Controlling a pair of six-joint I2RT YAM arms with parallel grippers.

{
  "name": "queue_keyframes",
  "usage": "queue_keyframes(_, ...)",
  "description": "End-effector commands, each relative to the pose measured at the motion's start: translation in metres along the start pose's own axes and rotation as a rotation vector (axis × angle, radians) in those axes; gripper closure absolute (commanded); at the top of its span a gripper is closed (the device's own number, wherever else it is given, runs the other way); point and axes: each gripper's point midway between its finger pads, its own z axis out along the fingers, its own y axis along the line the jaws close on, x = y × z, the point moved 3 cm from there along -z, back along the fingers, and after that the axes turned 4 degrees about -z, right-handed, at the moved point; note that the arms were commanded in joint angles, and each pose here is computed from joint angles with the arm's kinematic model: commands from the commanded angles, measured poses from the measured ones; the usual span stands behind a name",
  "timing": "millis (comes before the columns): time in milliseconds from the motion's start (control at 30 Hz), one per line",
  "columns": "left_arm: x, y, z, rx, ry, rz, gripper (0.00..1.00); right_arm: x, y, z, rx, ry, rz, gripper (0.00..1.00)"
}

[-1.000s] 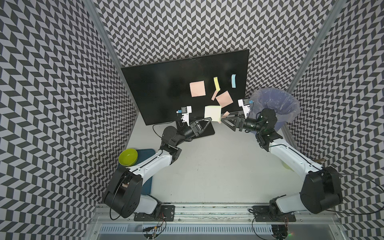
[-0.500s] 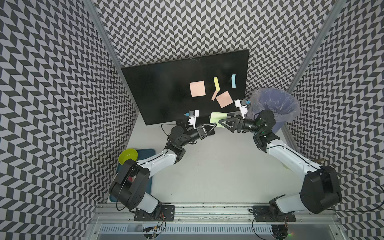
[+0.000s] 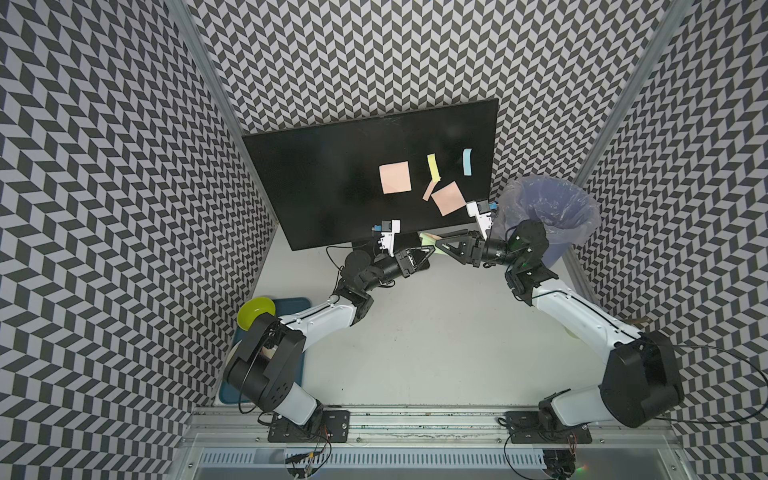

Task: Remove the sticky note from the monitor
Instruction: Tear off the sticky note from the monitor, then place the sticky note in the trash bin.

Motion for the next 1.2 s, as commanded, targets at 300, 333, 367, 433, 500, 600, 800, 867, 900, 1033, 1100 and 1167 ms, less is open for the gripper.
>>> queue_keyframes(300,-0.010,-0.020,0.005,0.061,-0.009,0.049,0.98,-0.005,-0.007,0.000,0.080,0.008,-0.056,0.89)
queue_keyframes(333,-0.010,-0.021,0.004,0.061,-0.010,0.050,0.96,-0.005,-0.007,0.000,0.081,0.006,-0.057,0.91)
queue_keyframes(367,-0.010,-0.020,0.005,0.061,-0.008,0.053,0.93,-0.006,-0.007,0.000,0.084,0.004,-0.057,0.94)
queue_keyframes(433,-0.010,-0.019,0.004,0.056,-0.008,0.056,0.89,-0.008,-0.007,-0.001,0.087,-0.001,-0.062,0.99)
queue_keyframes(500,-0.011,-0.018,0.003,0.051,-0.010,0.057,0.81,-0.011,-0.007,-0.004,0.094,-0.007,-0.066,1.00)
queue_keyframes(600,-0.013,-0.018,0.001,0.047,-0.014,0.061,0.71,-0.018,-0.011,-0.014,0.142,-0.020,-0.085,1.00)
queue_keyframes(800,-0.019,-0.021,-0.006,0.033,-0.018,0.094,0.43,-0.055,-0.043,-0.075,0.442,-0.095,-0.176,1.00)
queue_keyframes(867,-0.020,-0.021,-0.007,0.022,-0.018,0.101,0.40,-0.071,-0.055,-0.103,0.572,-0.141,-0.219,1.00)
queue_keyframes(900,-0.019,-0.020,-0.007,0.020,-0.013,0.105,0.39,-0.080,-0.058,-0.118,0.639,-0.166,-0.246,1.00)
queue_keyframes(1033,-0.020,-0.021,-0.010,-0.005,-0.008,0.129,0.36,-0.117,-0.073,-0.182,0.994,-0.241,-0.374,1.00)
queue_keyframes(1100,-0.021,-0.022,-0.010,-0.021,-0.012,0.145,0.34,-0.132,-0.079,-0.212,1.146,-0.269,-0.420,1.00)
queue_keyframes(1167,-0.021,-0.021,-0.011,-0.032,-0.011,0.155,0.32,-0.145,-0.082,-0.237,1.247,-0.307,-0.455,1.00)
